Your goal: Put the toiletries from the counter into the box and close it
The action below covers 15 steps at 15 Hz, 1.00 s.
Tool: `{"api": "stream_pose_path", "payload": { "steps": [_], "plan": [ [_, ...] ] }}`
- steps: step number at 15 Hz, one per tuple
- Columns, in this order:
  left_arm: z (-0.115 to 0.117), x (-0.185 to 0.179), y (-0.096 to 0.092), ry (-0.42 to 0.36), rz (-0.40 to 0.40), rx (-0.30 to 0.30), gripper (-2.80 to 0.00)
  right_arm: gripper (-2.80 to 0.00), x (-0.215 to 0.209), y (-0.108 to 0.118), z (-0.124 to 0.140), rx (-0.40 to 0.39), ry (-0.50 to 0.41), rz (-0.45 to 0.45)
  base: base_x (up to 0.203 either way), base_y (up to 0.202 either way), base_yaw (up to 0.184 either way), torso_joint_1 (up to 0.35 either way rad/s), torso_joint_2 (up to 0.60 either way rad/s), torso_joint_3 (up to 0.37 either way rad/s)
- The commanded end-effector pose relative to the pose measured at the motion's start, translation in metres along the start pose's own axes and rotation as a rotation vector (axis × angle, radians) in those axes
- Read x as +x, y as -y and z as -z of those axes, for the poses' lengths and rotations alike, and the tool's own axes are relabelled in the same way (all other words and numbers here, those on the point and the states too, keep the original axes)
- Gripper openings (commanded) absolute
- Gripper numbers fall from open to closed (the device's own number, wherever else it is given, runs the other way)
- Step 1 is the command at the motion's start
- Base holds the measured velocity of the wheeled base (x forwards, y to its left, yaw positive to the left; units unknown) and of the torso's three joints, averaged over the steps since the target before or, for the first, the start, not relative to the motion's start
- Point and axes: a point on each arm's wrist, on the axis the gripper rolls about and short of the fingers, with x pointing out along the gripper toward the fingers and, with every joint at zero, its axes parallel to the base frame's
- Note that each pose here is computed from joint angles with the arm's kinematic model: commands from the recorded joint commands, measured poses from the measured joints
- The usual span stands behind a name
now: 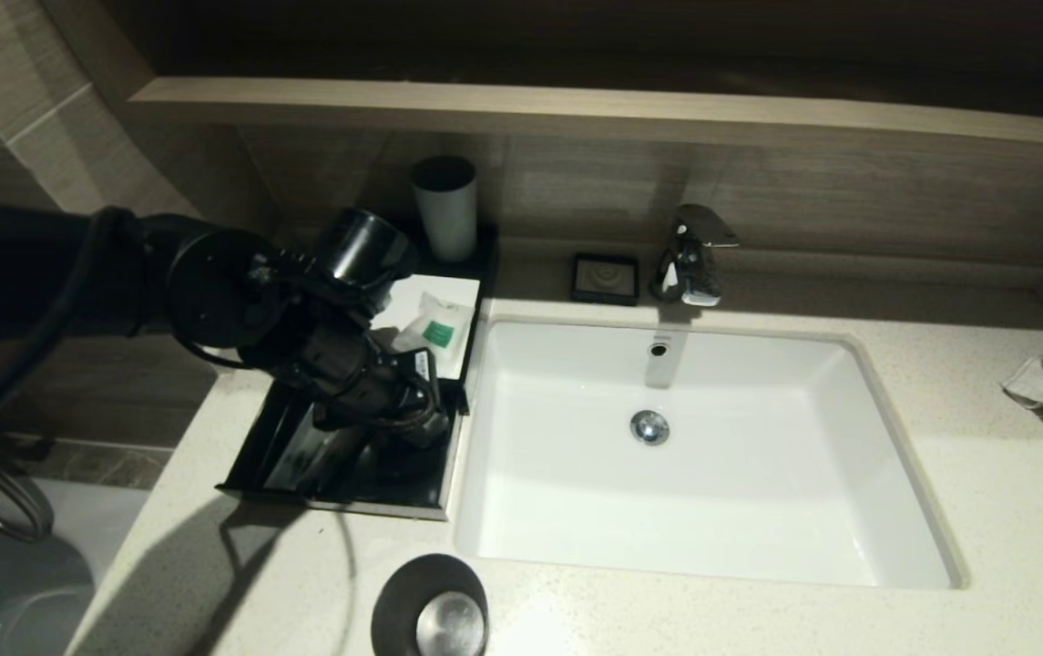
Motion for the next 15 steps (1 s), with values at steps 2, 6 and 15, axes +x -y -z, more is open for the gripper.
{"api": "stream_pose_path", "payload": {
  "steps": [2,6,15],
  "plan": [
    [-0.001,-0.011,0.0,0.017,0.01,-0.007,0.0,-2.8,0.0,0.0,0.0,0.0,-0.002,0.0,0.0,0.0,0.0,0.0,0.0,0.0],
    [0.003,-0.023,-0.004,0.019,0.011,-0.008,0.0,-2.8,0.0,0.0,0.0,0.0,-0.002,0.0,0.0,0.0,0.0,0.0,0.0,0.0],
    [0.003,-0.056,-0.007,0.102,0.028,-0.013,0.0,-2.8,0.0,0.0,0.0,0.0,-0.002,0.0,0.0,0.0,0.0,0.0,0.0,0.0]
  ]
}}
